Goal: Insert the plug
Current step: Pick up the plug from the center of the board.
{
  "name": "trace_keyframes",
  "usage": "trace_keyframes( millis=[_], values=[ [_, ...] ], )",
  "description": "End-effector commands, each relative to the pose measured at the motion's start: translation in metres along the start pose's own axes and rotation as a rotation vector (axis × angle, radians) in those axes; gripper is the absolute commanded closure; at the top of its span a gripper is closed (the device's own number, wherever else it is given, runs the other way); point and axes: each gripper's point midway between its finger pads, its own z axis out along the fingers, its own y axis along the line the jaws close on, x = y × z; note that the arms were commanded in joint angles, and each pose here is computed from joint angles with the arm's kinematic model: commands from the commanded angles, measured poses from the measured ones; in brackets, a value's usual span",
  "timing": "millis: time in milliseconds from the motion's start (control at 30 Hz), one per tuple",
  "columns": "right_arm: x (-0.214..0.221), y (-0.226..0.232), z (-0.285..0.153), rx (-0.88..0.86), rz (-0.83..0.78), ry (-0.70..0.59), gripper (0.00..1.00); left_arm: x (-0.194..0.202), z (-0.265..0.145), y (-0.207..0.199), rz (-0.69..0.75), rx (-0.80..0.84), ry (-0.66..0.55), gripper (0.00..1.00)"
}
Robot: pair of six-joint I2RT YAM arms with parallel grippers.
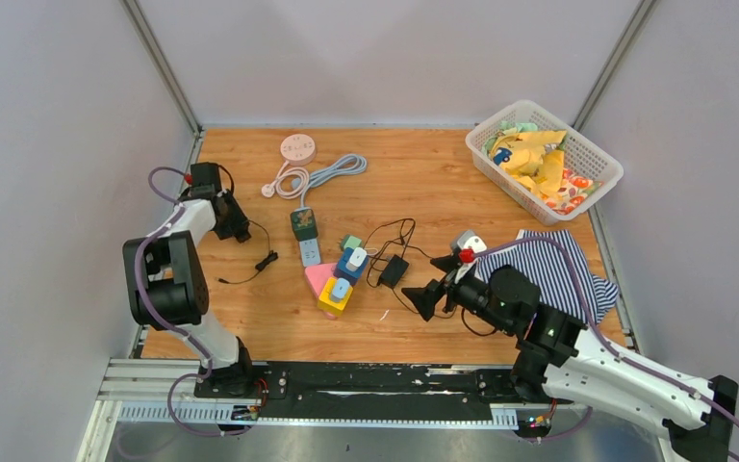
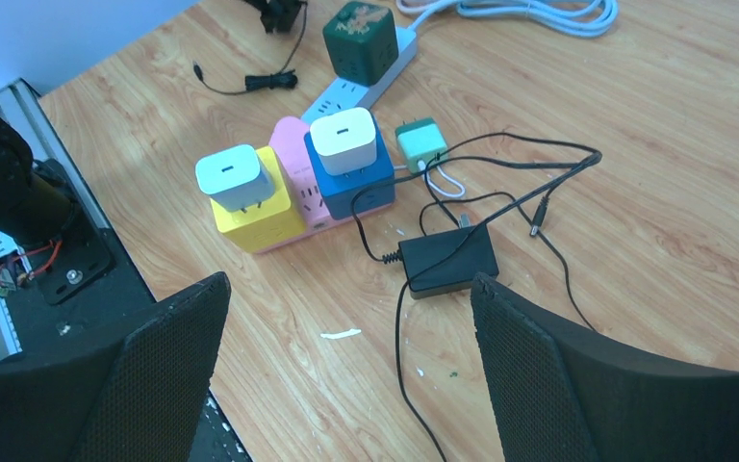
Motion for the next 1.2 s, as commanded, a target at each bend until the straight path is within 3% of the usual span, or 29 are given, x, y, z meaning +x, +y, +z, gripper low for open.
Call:
trace_keyframes(
  millis=[0, 400, 667, 867, 1167],
  values=[
    [-0.007, 0.003, 0.006, 0.005, 0.005, 0.014, 0.06, -0.017, -0.026, -0.029, 0.065, 0.183, -0.073, 0.8],
    [-0.048, 0.017, 0.042, -0.003, -0.023, 0.047, 0.01, -0.015, -0.116, -0.088, 0.266, 0.55, -0.21, 0.82],
    [-0.077, 0.034, 0.084, -0.055, -0.068, 0.11, 0.01, 0.012, -0.176, -0.123, 0.497, 0.744, -0.424, 0.86],
    [-0.109, 0.053, 0.117, -0.15, -0.097, 0.102, 0.1, 0.039, -0.211, -0.145, 0.635, 0.91, -0.535, 0.87],
    [-0.155, 0.039, 0.161, -0.145, -0.02, 0.053, 0.33, 0.07, -0.252, -0.19, 0.877, 1.144, -0.551, 0.88]
  ],
)
